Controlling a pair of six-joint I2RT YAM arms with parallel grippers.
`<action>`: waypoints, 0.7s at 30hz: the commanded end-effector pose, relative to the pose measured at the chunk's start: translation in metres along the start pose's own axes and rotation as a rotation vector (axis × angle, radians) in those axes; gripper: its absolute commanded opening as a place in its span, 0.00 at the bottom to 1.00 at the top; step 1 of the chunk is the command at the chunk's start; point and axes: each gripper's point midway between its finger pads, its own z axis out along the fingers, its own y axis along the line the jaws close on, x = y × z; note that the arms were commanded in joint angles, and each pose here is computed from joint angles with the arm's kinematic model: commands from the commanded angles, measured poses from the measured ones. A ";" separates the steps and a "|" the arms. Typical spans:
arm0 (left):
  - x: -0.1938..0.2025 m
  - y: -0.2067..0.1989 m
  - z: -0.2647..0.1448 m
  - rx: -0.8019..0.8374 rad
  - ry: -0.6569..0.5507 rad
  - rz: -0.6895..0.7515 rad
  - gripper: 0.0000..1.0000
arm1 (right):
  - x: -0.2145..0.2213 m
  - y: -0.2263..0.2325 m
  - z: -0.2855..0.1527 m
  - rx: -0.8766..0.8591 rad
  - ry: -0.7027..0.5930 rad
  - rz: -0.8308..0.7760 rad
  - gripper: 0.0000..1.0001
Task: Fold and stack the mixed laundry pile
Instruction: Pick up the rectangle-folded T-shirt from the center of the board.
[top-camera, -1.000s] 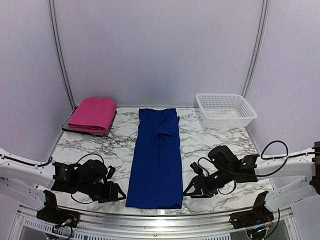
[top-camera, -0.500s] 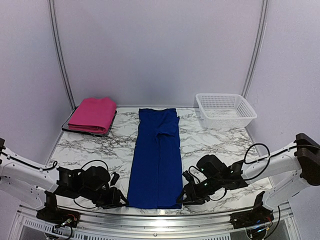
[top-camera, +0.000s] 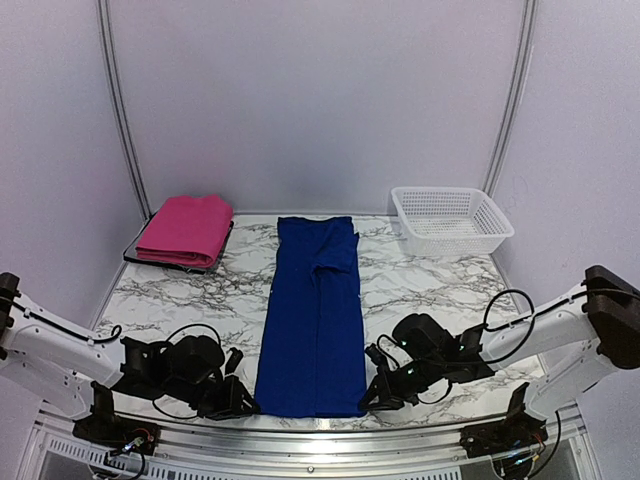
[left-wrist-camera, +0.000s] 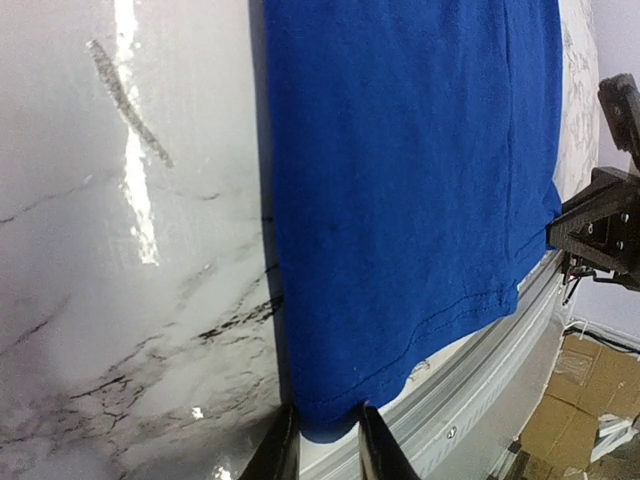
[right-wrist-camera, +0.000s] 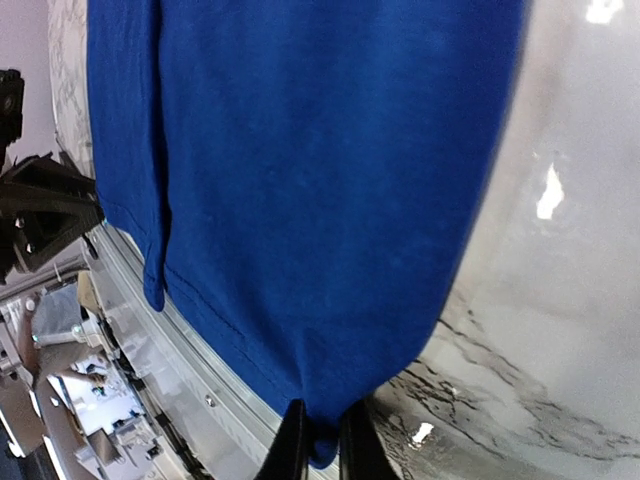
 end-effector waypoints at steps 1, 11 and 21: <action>0.006 0.011 0.002 -0.038 0.008 0.003 0.16 | -0.003 0.011 -0.001 -0.031 -0.017 -0.033 0.00; 0.022 -0.017 -0.011 -0.011 0.017 0.071 0.00 | 0.011 0.037 -0.032 -0.112 -0.068 -0.043 0.00; -0.035 -0.050 -0.046 0.027 -0.126 0.048 0.00 | -0.030 0.057 -0.066 -0.173 -0.207 -0.028 0.00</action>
